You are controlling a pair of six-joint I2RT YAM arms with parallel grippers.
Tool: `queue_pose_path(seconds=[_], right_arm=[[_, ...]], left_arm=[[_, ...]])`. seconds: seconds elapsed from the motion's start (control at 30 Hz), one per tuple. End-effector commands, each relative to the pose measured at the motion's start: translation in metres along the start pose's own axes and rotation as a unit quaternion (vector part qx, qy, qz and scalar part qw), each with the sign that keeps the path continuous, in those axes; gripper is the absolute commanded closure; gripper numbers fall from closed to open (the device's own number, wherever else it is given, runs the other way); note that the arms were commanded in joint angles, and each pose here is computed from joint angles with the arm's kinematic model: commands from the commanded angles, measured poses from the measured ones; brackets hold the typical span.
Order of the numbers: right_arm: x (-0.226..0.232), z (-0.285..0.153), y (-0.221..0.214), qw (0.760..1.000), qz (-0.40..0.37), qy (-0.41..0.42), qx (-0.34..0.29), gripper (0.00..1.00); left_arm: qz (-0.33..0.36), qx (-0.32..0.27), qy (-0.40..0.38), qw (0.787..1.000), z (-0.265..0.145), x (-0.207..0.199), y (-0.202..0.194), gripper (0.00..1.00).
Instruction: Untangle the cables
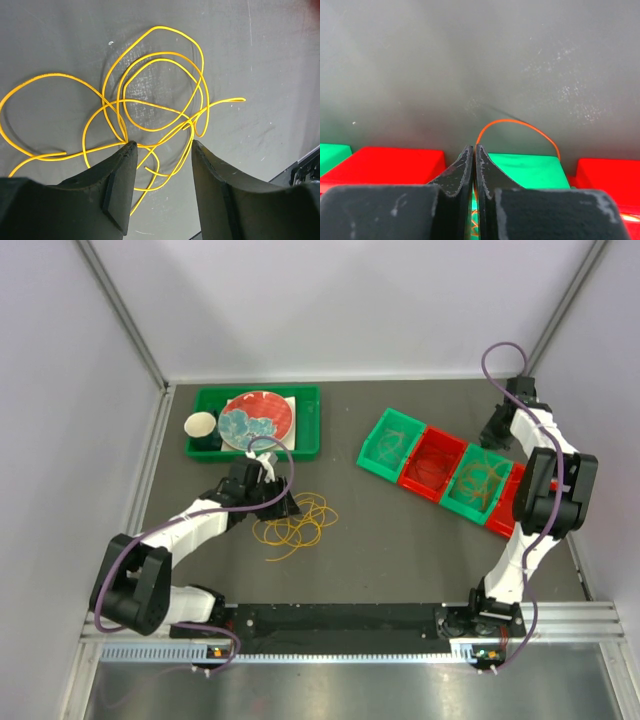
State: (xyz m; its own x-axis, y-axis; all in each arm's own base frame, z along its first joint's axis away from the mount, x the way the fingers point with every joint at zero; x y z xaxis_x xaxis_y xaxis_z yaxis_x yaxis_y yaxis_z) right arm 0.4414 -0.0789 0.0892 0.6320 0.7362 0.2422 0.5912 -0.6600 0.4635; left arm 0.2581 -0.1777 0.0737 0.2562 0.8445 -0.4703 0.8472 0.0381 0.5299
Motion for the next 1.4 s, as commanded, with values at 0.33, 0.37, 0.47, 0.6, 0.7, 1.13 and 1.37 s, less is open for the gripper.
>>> queue_pose_path(seconds=[0.33,0.37,0.47,0.6,0.7,1.13,1.37], right_arm=[[0.022,-0.103,0.038,0.988,0.003,0.098,-0.123,1.00],[0.024,-0.117,0.038,0.985,0.002,0.109,-0.134,1.00],[0.041,-0.131,0.020,0.978,0.005,0.177,-0.115,1.00],[0.066,-0.155,-0.005,0.967,-0.010,0.238,-0.090,1.00],[0.073,-0.165,-0.017,0.958,0.005,0.275,-0.075,1.00],[0.063,-0.226,-0.032,0.938,0.032,0.325,-0.119,1.00],[0.044,-0.191,-0.031,0.940,0.054,0.303,-0.145,1.00]], left_arm=[[0.019,-0.039,0.003,0.999,-0.008,-0.004,0.024,0.48],[0.020,-0.039,0.002,0.999,-0.008,-0.004,0.024,0.48],[0.020,-0.041,-0.003,0.999,-0.007,-0.006,0.024,0.48],[0.019,-0.042,-0.003,0.999,-0.006,-0.006,0.025,0.48],[0.021,-0.047,-0.001,0.999,-0.009,-0.006,0.025,0.48],[0.020,-0.043,-0.009,0.999,-0.008,-0.008,0.023,0.48],[0.020,-0.042,-0.013,0.999,-0.009,-0.009,0.022,0.48]])
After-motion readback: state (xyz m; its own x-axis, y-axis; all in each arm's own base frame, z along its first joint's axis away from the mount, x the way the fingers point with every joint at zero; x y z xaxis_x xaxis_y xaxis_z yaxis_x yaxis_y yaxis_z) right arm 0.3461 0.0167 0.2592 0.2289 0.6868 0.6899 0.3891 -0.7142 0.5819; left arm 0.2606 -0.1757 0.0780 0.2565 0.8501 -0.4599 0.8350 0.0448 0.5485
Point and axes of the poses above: each gripper's point midway between its finger pads, its own z axis out along the fingers, its own x axis along the line the jaws close on, y = z × x, the point moved 1 cm from there along -z, back along the fingers, and after that the axes turned 9 degrees about z, right-handed, at the moved point
